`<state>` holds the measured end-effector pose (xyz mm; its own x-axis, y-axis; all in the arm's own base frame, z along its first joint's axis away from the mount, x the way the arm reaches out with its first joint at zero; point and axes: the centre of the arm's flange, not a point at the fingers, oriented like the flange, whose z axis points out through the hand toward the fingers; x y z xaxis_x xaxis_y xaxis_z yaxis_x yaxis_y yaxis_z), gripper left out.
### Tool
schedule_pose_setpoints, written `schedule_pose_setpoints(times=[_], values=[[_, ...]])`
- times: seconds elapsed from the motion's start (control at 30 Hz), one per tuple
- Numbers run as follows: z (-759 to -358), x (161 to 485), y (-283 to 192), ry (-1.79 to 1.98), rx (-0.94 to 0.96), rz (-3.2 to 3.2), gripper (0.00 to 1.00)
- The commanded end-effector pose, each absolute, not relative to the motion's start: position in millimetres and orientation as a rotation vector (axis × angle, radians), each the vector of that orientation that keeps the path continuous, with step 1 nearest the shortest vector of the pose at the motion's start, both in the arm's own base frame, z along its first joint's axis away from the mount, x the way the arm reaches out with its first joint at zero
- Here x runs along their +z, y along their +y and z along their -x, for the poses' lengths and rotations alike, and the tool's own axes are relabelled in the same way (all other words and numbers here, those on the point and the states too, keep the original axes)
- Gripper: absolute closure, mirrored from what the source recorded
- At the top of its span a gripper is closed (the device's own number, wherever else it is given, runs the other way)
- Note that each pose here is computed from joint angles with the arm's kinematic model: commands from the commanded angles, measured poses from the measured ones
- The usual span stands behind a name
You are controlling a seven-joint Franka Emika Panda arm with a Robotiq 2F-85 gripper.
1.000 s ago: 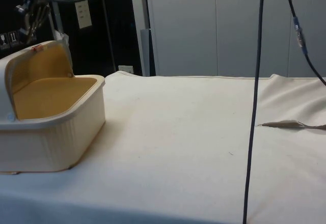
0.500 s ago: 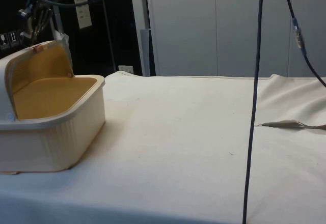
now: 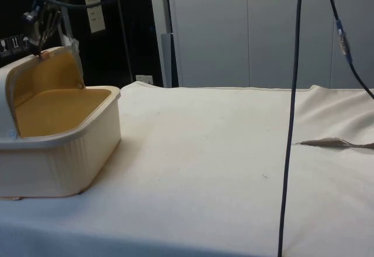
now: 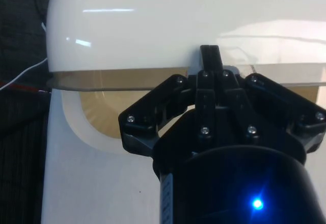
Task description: Open the lid, then close it.
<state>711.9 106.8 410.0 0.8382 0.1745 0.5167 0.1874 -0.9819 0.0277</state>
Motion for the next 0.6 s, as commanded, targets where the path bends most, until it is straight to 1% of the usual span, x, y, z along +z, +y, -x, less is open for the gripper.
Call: schedule_pose_setpoints(times=[0.0, 0.57], values=[[-711.5, 410.6, 106.7, -0.294, -0.835, 2.989, 1.00], [-699.0, 412.9, 106.7, -0.298, -0.750, 3.005, 1.00]])
